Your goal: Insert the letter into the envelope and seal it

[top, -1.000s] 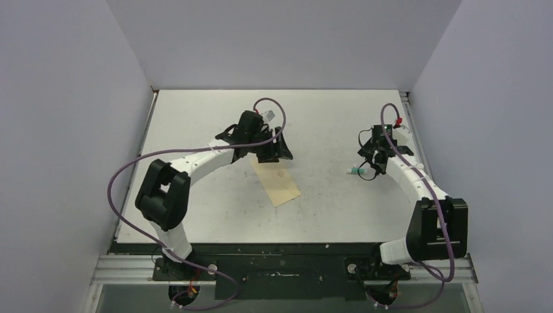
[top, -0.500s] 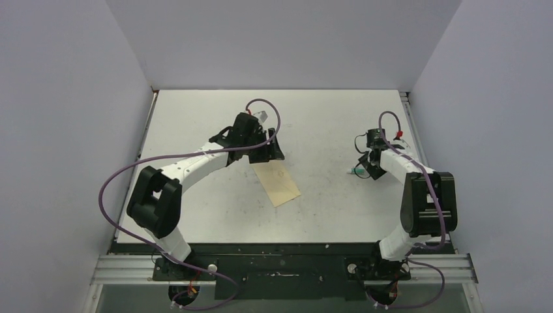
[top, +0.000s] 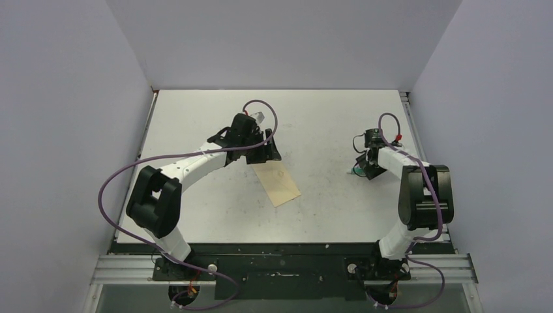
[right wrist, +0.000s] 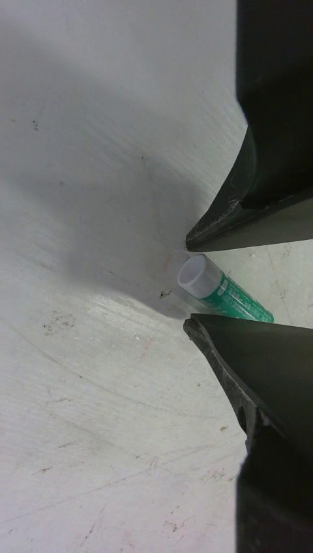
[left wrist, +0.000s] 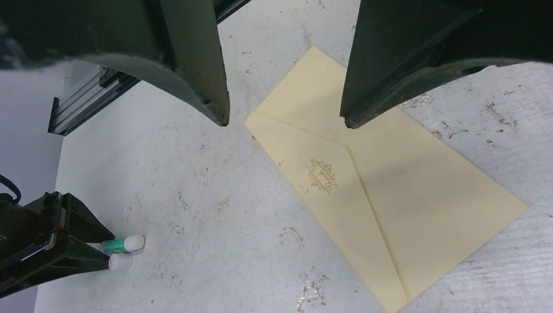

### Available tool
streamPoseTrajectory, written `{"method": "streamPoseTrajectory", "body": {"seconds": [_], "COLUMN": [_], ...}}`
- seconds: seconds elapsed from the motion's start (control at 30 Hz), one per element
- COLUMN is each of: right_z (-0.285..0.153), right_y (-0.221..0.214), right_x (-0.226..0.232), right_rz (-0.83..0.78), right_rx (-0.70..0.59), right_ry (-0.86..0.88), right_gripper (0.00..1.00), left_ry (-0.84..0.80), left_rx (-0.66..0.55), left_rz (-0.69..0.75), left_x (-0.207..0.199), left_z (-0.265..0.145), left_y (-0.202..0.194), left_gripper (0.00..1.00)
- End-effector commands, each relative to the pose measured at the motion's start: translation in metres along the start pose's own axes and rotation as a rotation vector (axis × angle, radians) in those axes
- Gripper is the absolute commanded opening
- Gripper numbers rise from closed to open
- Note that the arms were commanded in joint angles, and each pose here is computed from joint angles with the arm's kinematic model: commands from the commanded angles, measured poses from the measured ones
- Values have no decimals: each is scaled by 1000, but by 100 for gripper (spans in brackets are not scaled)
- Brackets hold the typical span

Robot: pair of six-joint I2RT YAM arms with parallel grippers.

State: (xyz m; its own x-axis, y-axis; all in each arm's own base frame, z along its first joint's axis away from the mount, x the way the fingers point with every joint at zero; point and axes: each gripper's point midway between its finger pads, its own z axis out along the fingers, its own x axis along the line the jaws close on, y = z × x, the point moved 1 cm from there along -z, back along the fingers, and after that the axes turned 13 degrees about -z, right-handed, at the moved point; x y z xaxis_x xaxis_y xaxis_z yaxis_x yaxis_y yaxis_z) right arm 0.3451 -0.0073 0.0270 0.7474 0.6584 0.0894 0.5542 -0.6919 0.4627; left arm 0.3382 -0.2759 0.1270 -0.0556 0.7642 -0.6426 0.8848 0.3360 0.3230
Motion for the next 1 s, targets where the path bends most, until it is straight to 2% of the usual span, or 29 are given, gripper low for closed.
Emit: {"method": "streamPoseTrajectory", "body": {"seconds": [0.0, 0.07, 0.13, 0.2, 0.4, 0.6, 0.77, 0.97], "right_z": [-1, -1, -2, -5, -31, -70, -100, -136], "right_y": [4, 3, 2, 3, 9, -7, -34, -61], "right_x": [-2, -5, -5, -4, 1, 25, 48, 80], "right_rz": [38, 40, 38, 34, -27, -189, -273, -342], "right_rx": [-7, -5, -7, -17, -63, -37, -8, 12], "right_ry": [-25, -34, -32, -23, 41, 215, 392, 656], "right_gripper": [39, 34, 22, 17, 14, 13, 13, 13], "left_ry": [-25, -25, -26, -29, -114, -319, -486, -644], "left_rx": [-48, -49, -52, -53, -30, 24, 66, 167], "left_rz": [18, 18, 18, 15, 22, 137, 190, 140], "left_x": [-10, -9, -10, -11, -27, -75, -117, -142], "left_z": [-10, -10, -10, -11, -13, -12, -5, 6], "left_y": [13, 13, 13, 13, 8, -11, -29, -50], "left_gripper": [61, 61, 61, 61, 67, 86, 96, 97]}}
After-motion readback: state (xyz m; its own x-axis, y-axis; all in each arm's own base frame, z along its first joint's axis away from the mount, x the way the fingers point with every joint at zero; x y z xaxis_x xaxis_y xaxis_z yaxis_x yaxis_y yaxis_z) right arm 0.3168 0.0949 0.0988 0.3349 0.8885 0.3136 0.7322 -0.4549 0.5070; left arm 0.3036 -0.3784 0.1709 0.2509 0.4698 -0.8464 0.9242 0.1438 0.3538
